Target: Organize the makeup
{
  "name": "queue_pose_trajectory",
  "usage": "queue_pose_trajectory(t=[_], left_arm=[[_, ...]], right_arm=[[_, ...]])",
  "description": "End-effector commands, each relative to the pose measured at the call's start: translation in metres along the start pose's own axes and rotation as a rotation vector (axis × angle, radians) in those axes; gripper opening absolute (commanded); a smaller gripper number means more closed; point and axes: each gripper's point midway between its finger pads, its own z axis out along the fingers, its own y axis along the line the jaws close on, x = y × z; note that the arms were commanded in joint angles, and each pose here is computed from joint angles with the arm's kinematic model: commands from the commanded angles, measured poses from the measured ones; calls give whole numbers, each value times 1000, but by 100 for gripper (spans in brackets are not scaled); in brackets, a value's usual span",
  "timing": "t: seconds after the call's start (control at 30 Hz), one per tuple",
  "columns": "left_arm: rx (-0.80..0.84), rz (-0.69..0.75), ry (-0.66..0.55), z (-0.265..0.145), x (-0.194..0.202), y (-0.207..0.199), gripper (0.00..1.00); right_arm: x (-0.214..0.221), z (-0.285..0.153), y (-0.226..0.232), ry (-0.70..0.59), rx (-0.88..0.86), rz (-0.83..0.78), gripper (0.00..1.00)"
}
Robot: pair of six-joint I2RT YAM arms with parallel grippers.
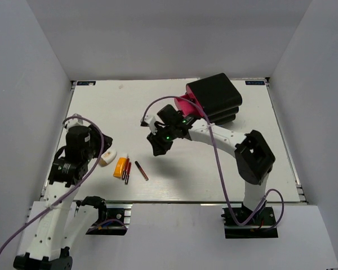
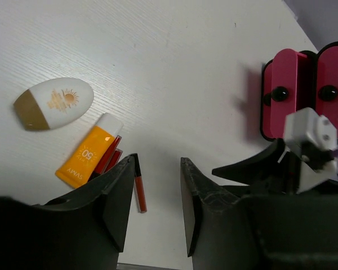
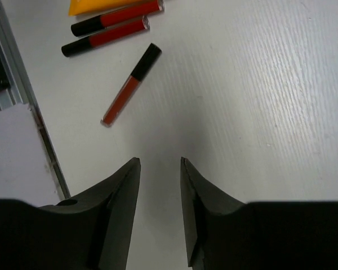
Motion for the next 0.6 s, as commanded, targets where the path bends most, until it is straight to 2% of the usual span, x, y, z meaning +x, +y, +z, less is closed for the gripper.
queue_pose_trajectory(t=[0.0,0.27,0.4,0.57], left_arm=[[-38,-35,-45,-21,-4,13,48],[-23,-90,-80,-51,-1,22,50],[-26,-94,-67,-58,7,28,51],[-27,-98,-61,-60,12,32,51]], right_arm=[[-23,7,5,-22,66,57,42],[-18,53,32,32,54,68,50],[-20,77,52,50,64,11,53],[-15,97,51,69,118,17,57]])
